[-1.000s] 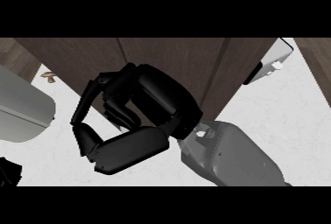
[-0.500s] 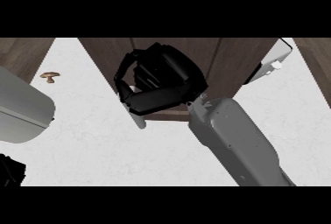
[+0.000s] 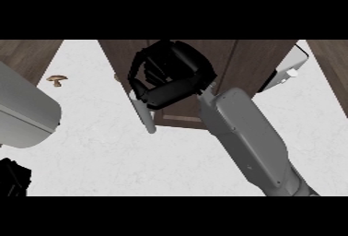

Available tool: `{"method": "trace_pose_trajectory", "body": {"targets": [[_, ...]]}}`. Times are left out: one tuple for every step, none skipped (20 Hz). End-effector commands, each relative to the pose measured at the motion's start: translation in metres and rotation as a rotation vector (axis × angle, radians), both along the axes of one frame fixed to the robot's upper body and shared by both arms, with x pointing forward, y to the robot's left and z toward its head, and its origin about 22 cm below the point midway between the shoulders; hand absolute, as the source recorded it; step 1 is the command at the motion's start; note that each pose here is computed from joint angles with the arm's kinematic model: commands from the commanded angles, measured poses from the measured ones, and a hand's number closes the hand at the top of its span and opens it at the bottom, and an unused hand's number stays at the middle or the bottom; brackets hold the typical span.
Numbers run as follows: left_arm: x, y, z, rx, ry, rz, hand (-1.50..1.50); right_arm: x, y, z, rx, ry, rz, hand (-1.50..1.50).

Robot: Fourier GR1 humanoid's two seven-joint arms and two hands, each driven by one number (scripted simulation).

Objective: Pick up the wine, place it into the cabinet and close the cabinet

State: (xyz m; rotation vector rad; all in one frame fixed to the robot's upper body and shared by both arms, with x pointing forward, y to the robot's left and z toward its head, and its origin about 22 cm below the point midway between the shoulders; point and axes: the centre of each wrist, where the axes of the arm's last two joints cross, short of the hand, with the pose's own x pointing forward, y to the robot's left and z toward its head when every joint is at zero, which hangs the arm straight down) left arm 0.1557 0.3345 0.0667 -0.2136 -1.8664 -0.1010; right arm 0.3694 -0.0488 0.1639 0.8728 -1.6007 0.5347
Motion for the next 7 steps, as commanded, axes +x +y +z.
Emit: {"method": "trace_pose_trajectory", "body": {"targets": [[0.0, -0.007, 0.004, 0.002, -0.002, -0.025, 1.5, 0.035, -0.044, -0.009, -0.022, 0.033, -0.178, 1.5], [-0.003, -0.002, -0.006, -0.003, -0.012, 0.001, 1.5, 0.037, -0.05, 0.005, -0.019, 0.025, -0.173, 1.5], [-0.004, -0.007, 0.003, 0.002, -0.005, -0.019, 1.5, 0.043, -0.068, -0.01, -0.034, 0.022, -0.194, 1.5], [0.0, -0.007, -0.002, 0.004, -0.006, -0.012, 1.5, 0.042, -0.043, 0.003, -0.033, 0.031, -0.178, 1.5], [0.005, -0.004, -0.002, -0.004, -0.01, 0.018, 1.5, 0.041, -0.051, -0.001, -0.025, 0.015, -0.179, 1.5], [0.001, 0.002, 0.01, 0.004, -0.006, -0.015, 1.5, 0.045, -0.055, -0.005, -0.035, 0.022, -0.19, 1.5], [0.01, -0.006, 0.002, 0.0, -0.016, 0.007, 1.5, 0.037, -0.042, -0.021, -0.025, 0.023, -0.166, 1.5]]}}
